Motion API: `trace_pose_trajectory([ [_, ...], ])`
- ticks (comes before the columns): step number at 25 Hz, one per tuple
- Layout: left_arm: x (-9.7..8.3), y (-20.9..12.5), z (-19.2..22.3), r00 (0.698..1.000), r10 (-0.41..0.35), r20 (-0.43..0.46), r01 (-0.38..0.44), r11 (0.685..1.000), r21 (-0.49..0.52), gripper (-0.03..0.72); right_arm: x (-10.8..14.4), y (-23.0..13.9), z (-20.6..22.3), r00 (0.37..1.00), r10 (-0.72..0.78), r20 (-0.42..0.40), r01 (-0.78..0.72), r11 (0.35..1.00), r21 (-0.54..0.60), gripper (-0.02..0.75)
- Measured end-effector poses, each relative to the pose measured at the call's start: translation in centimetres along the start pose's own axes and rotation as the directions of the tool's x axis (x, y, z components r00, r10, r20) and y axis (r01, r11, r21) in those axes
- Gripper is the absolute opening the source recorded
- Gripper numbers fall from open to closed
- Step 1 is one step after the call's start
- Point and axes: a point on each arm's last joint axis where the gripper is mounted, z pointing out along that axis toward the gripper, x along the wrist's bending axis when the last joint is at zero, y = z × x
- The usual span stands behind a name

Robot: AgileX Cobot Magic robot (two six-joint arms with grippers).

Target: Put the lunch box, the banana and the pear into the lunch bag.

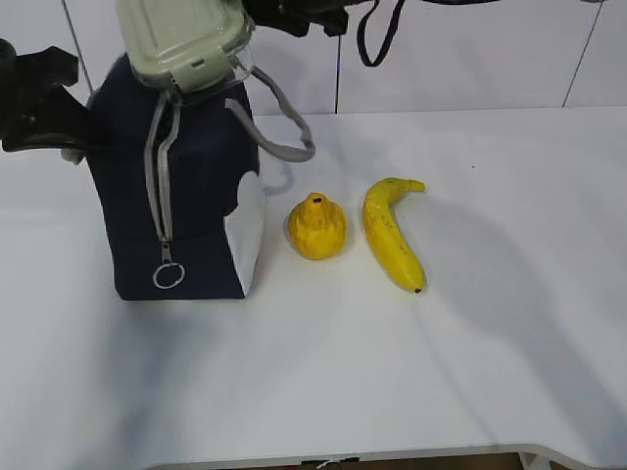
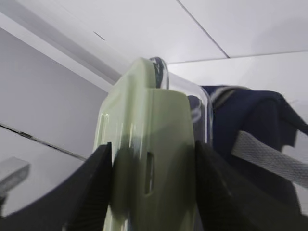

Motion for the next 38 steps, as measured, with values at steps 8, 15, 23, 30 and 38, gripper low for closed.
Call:
trace_pose_trajectory([
  [8, -0.1, 0.0, 0.1, 1.000, -0.025, 0.015, 0.025, 1.000, -0.004, -0.006, -2.2, -1.2, 1.1, 0.990, -0.099, 0.101, 0.091, 0.993, 0.073, 0.409],
  [15, -0.1, 0.1, 0.1, 0.999, -0.036, 0.023, 0.036, 0.999, -0.008, -0.006, -4.0, -3.2, 2.5, 0.958, -0.236, 0.163, 0.204, 0.960, 0.194, 0.409],
  [23, -0.2, 0.1, 0.1, 0.999, -0.034, 0.024, 0.034, 0.999, -0.006, -0.006, -1.5, -5.4, 4.3, 0.913, -0.396, 0.098, 0.363, 0.898, 0.247, 0.409],
  [30, -0.2, 0.0, 0.1, 0.999, -0.031, 0.023, 0.031, 1.000, -0.002, -0.006, -0.3, -5.9, 4.8, 0.909, -0.414, 0.053, 0.393, 0.892, 0.224, 0.409],
  [38, -0.2, -0.1, 0.1, 0.999, -0.028, 0.025, 0.027, 1.000, 0.007, -0.006, -1.3, -6.3, 5.8, 0.932, -0.355, 0.078, 0.336, 0.923, 0.185, 0.409],
])
